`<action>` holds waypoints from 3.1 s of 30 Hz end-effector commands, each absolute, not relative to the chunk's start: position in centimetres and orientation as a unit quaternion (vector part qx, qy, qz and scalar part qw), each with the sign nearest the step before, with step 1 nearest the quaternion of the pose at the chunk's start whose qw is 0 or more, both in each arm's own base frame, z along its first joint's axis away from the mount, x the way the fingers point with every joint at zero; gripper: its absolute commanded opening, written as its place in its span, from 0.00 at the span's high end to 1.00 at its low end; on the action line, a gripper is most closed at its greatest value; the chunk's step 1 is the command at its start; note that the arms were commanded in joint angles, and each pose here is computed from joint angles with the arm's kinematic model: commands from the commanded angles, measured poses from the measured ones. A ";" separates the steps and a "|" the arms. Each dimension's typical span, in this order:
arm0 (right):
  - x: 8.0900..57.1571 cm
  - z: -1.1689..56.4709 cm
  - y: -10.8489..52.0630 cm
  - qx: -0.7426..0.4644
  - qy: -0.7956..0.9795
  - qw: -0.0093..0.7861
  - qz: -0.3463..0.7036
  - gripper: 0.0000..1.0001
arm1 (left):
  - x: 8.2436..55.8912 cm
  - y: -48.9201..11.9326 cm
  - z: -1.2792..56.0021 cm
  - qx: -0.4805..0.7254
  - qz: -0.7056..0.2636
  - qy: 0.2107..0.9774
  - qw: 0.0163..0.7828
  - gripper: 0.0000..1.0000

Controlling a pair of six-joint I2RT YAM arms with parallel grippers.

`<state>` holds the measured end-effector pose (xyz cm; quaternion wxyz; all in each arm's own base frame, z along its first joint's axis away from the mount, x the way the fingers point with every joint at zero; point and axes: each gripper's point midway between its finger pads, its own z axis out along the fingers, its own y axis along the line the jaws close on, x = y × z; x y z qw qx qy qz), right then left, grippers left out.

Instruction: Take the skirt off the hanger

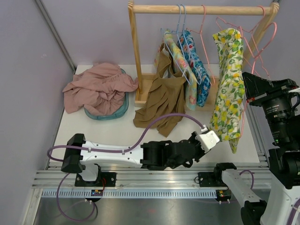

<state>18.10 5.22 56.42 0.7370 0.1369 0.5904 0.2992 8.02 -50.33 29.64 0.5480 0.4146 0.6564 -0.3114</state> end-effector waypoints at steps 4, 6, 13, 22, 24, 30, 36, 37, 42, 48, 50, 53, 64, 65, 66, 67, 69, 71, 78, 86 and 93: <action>17.6 61.6 4.1 0.131 0.538 0.784 0.281 1.00 | 2.2 -46.3 15.0 0.424 -0.305 0.741 0.422 1.00; 17.6 62.4 4.0 0.134 0.533 0.787 0.280 1.00 | -0.1 -45.4 12.3 0.432 -0.304 0.749 0.400 1.00; 19.9 61.8 3.8 0.147 0.544 0.780 0.272 1.00 | -3.2 -41.3 8.5 0.442 -0.249 0.776 0.375 1.00; 27.7 57.7 4.7 0.154 0.593 0.743 0.271 1.00 | 4.9 -33.6 27.5 0.364 -0.178 0.744 0.532 1.00; 30.0 56.8 4.8 0.157 0.605 0.733 0.268 1.00 | 8.1 -30.8 31.4 0.332 -0.148 0.743 0.562 1.00; 33.0 55.4 5.5 0.172 0.618 0.711 0.287 1.00 | 13.6 -23.9 38.0 0.276 -0.131 0.739 0.600 1.00; 34.2 54.2 5.3 0.179 0.613 0.715 0.285 1.00 | 15.6 -20.4 39.4 0.239 -0.093 0.739 0.623 1.00; 34.5 54.2 5.2 0.179 0.613 0.716 0.281 1.00 | 16.1 -19.7 39.8 0.236 -0.083 0.737 0.628 1.00; 37.6 54.9 4.8 0.176 0.603 0.731 0.266 1.00 | 19.6 -15.9 45.9 0.169 -0.070 0.710 0.680 1.00; 42.0 55.3 3.4 0.191 0.604 0.732 0.251 1.00 | 24.5 -11.9 53.6 0.114 -0.004 0.669 0.735 1.00; 44.0 54.6 2.9 0.200 0.611 0.725 0.247 1.00 | 27.0 -12.5 54.9 0.121 0.007 0.662 0.740 1.00; 46.3 53.0 0.9 0.226 0.620 0.712 0.240 1.00 | 32.1 -8.0 58.4 0.056 0.062 0.658 0.749 1.00; 45.7 47.8 -0.1 0.247 0.651 0.676 0.241 1.00 | 47.6 -0.3 50.4 -0.060 0.101 0.710 0.695 1.00; 45.3 47.6 0.0 0.244 0.652 0.675 0.243 1.00 | 49.0 1.1 48.1 -0.069 0.101 0.728 0.674 1.00; 44.8 47.4 0.0 0.245 0.653 0.675 0.242 1.00 | 50.9 1.6 45.1 -0.076 0.100 0.750 0.650 1.00; 44.0 47.0 0.1 0.246 0.656 0.671 0.242 1.00 | 51.8 1.8 43.2 -0.096 0.079 0.762 0.636 1.00; 43.1 46.8 0.1 0.246 0.656 0.672 0.239 0.96 | 52.4 2.9 39.2 -0.118 0.077 0.792 0.594 1.00; 41.9 47.1 0.1 0.238 0.656 0.677 0.231 0.40 | 52.5 2.8 34.8 -0.134 0.068 0.822 0.550 0.61; 38.0 50.2 -0.3 0.222 0.646 0.702 0.202 0.00 | 46.8 1.1 34.5 -0.147 0.036 0.837 0.526 0.01; 35.4 55.0 2.9 0.126 0.635 0.721 0.247 0.01 | 34.4 -3.1 33.7 -0.089 -0.009 0.841 0.533 0.01; 38.7 55.2 7.2 0.061 0.661 0.671 0.329 0.03 | 27.6 -4.9 25.4 -0.049 -0.030 0.873 0.484 0.01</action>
